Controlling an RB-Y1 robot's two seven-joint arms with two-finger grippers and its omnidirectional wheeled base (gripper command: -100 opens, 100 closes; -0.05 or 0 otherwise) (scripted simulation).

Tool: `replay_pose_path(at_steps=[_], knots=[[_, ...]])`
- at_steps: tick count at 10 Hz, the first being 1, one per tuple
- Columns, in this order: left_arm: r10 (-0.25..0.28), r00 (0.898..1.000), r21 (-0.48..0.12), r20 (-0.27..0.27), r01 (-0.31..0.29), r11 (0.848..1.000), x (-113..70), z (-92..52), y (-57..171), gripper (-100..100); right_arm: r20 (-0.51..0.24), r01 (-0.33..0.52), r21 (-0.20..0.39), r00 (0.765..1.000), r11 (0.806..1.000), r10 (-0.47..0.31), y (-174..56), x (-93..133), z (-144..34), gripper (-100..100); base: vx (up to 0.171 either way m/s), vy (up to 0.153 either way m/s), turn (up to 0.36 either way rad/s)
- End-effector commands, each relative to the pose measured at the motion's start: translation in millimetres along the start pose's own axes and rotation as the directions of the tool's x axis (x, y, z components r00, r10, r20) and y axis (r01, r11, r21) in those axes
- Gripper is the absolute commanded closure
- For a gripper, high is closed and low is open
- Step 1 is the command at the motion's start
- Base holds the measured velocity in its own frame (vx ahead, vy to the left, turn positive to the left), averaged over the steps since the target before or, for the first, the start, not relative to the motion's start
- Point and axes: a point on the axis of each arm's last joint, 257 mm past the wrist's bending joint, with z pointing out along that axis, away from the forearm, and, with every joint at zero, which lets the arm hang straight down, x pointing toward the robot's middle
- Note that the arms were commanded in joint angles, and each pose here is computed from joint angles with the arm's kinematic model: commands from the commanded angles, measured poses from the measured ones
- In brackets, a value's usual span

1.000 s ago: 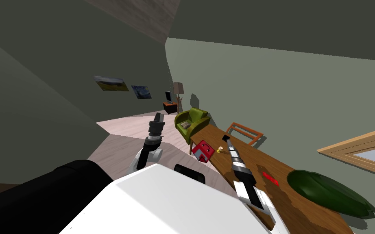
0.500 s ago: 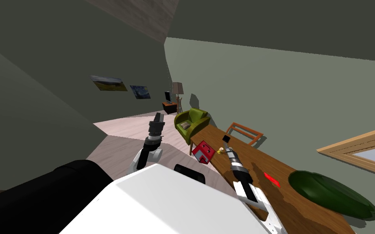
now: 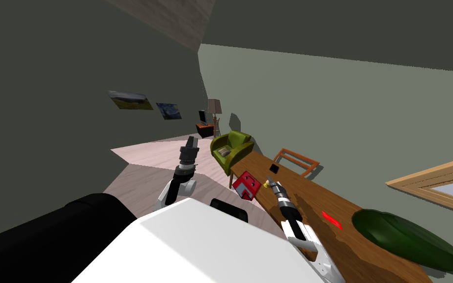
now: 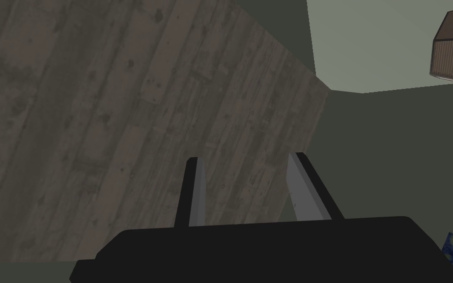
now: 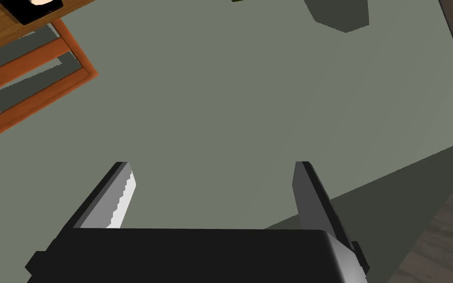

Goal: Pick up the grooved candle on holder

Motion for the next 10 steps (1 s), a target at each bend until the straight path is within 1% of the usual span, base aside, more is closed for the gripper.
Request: replay_pose_path(at_steps=[1, 2, 3, 4, 5, 6, 7, 8, 9, 10], knots=[[0.0, 1.0, 0.0, 0.0, 0.0, 1.0, 0.0, 0.0, 0, 0, -0.022, 0.034, 0.015, 0.999, 0.999, -0.034, -9, 7, 1.3, -100, 0.014, 0.009, 0.001], [0.0, 1.0, 0.0, 0.0, 0.0, 1.0, 0.0, 0.0, 0, 0, -0.054, 0.097, 0.027, 0.994, 0.995, -0.096, -18, 17, 3.8, -100, 0.016, 0.009, 0.006], [0.0, 1.0, 0.0, 0.0, 0.0, 1.0, 0.0, 0.0, 0, 0, -0.06, 0.096, 0.032, 0.994, 0.995, -0.094, -21, 20, 2.8, -100, 0.015, 0.008, 0.003], [0.0, 1.0, 0.0, 0.0, 0.0, 1.0, 0.0, 0.0, 0, 0, -0.092, 0.159, 0.038, 0.984, 0.986, -0.155, -29, 29, 5.1, -100, 0.015, 0.009, 0.01], [0.0, 1.0, 0.0, 0.0, 0.0, 1.0, 0.0, 0.0, 0, 0, -0.1, 0.158, 0.044, 0.983, 0.986, -0.153, -32, 32, 3.7, -100, 0.013, 0.007, 0.007], [0.0, 1.0, 0.0, 0.0, 0.0, 1.0, 0.0, 0.0, 0, 0, -0.127, 0.221, 0.044, 0.969, 0.974, -0.214, -38, 39, 6.5, -100, 0.018, 0.006, 0.013], [0.0, 1.0, 0.0, 0.0, 0.0, 1.0, 0.0, 0.0, 0, 0, -0.139, 0.219, 0.052, 0.968, 0.974, -0.211, -43, 44, 4.1, -100, 0.017, 0.004, 0.007], [0.0, 1.0, 0.0, 0.0, 0.0, 1.0, 0.0, 0.0, 0, 0, -0.178, 0.279, 0.054, 0.948, 0.959, -0.266, -53, 55, 4.2, -100, 0.018, 0.003, 0.013], [0.0, 1.0, 0.0, 0.0, 0.0, 1.0, 0.0, 0.0, 0, 0, -0.179, 0.279, 0.054, 0.947, 0.959, -0.265, -53, 55, 4.1, -100, 0.014, 0.003, 0.011], [0.0, 1.0, 0.0, 0.0, 0.0, 1.0, 0.0, 0.0, 0, 0, -0.216, 0.336, 0.053, 0.923, 0.94, -0.318, -63, 65, 3.7, -100, 0.015, 0.003, 0.025]])
